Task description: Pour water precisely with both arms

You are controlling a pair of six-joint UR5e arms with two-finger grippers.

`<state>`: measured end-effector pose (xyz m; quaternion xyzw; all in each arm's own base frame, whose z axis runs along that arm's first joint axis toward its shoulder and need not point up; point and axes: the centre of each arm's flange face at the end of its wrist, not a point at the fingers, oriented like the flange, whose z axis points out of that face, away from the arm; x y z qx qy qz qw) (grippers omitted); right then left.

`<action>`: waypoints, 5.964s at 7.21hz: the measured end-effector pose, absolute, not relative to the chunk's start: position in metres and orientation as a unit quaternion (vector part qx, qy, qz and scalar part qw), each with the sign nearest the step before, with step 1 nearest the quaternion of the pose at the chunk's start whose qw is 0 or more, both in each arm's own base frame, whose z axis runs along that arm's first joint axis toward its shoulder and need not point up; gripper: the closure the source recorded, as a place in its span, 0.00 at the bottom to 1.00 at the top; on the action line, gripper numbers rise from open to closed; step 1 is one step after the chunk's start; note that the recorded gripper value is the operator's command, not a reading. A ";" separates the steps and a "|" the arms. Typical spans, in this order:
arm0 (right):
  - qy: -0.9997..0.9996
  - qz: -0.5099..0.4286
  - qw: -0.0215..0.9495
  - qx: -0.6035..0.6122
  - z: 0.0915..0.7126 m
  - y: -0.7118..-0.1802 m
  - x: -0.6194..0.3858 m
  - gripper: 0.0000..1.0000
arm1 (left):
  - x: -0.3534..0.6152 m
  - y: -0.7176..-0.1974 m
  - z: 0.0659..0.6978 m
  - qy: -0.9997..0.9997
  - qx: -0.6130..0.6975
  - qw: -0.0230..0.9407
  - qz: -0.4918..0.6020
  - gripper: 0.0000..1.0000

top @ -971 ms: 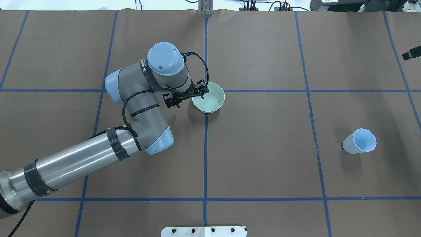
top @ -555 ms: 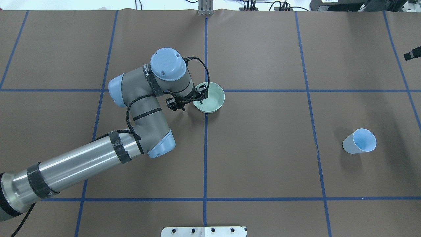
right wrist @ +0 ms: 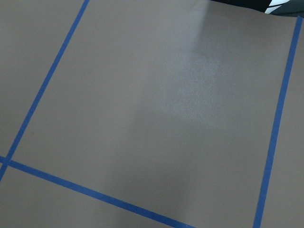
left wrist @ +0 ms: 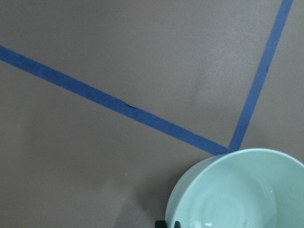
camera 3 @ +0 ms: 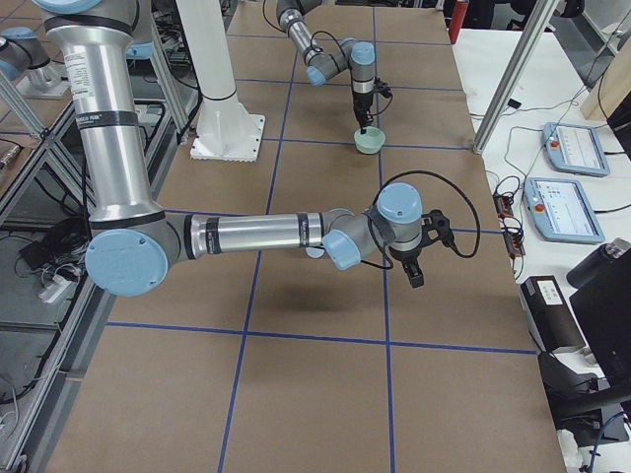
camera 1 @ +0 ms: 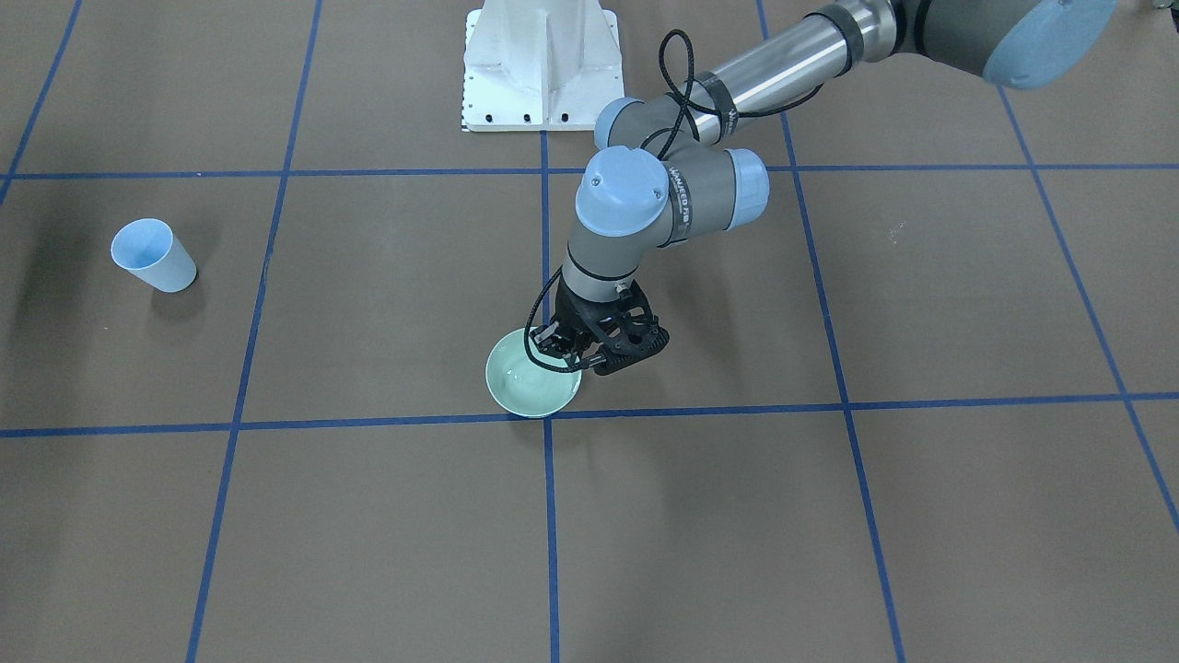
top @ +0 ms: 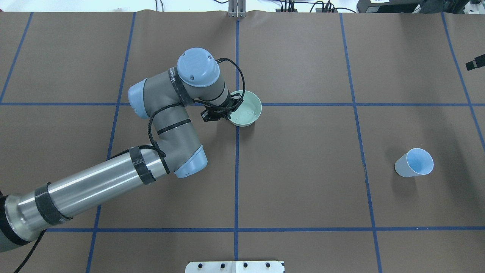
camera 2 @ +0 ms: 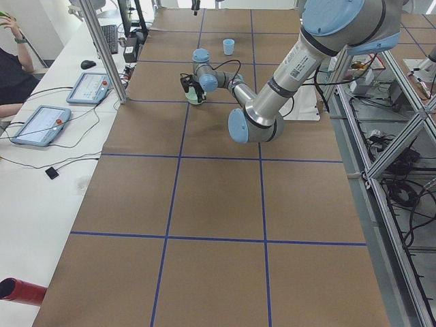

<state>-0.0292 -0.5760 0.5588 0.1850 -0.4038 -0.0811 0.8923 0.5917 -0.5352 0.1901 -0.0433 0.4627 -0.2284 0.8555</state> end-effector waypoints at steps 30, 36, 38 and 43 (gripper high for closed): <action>-0.386 -0.088 0.915 0.081 0.604 -0.549 -0.002 0.01 | 0.024 -0.550 0.574 0.362 0.053 0.929 0.051 0.00; -0.416 -0.011 0.907 0.069 0.611 -0.523 0.067 0.01 | -0.073 -0.526 0.604 0.351 0.053 0.933 0.063 0.00; -0.420 0.002 0.906 0.062 0.606 -0.517 0.076 0.01 | -0.073 -0.500 0.632 0.352 0.046 0.933 0.059 0.00; -0.416 0.006 0.907 0.057 0.610 -0.509 0.078 0.01 | -0.071 -0.497 0.617 0.354 0.048 0.933 0.038 0.00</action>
